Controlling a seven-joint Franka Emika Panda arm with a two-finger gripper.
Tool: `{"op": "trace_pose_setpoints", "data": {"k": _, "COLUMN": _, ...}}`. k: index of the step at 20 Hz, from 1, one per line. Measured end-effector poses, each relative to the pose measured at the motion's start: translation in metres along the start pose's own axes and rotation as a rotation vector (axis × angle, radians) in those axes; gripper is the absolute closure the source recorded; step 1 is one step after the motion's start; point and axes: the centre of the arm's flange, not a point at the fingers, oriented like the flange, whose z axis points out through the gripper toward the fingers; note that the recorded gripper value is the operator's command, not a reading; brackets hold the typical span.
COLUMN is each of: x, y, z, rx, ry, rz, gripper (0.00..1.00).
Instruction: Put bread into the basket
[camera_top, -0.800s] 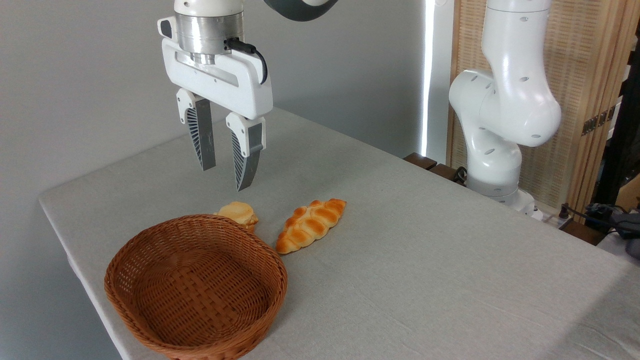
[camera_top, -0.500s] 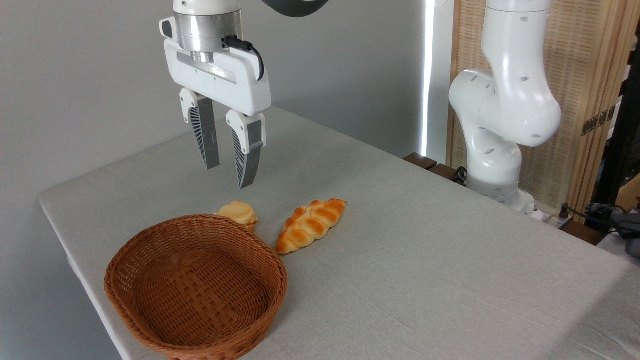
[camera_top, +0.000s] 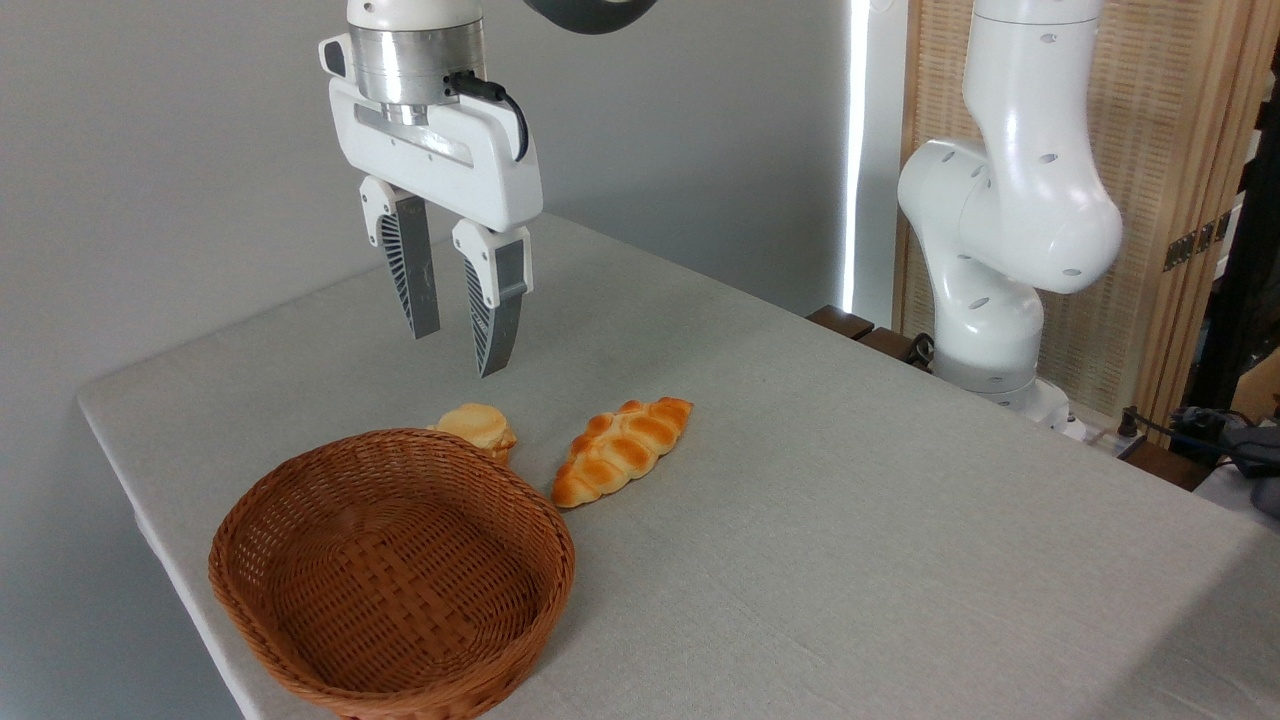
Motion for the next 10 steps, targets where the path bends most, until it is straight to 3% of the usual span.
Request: {"op": "trace_pose_setpoints", "data": {"k": 10, "x": -0.0001, "y": 0.0038, "z": 0.0015, "rx": -0.007, "ry": -0.014, "rz": 0.006, "gripper": 0.00}}
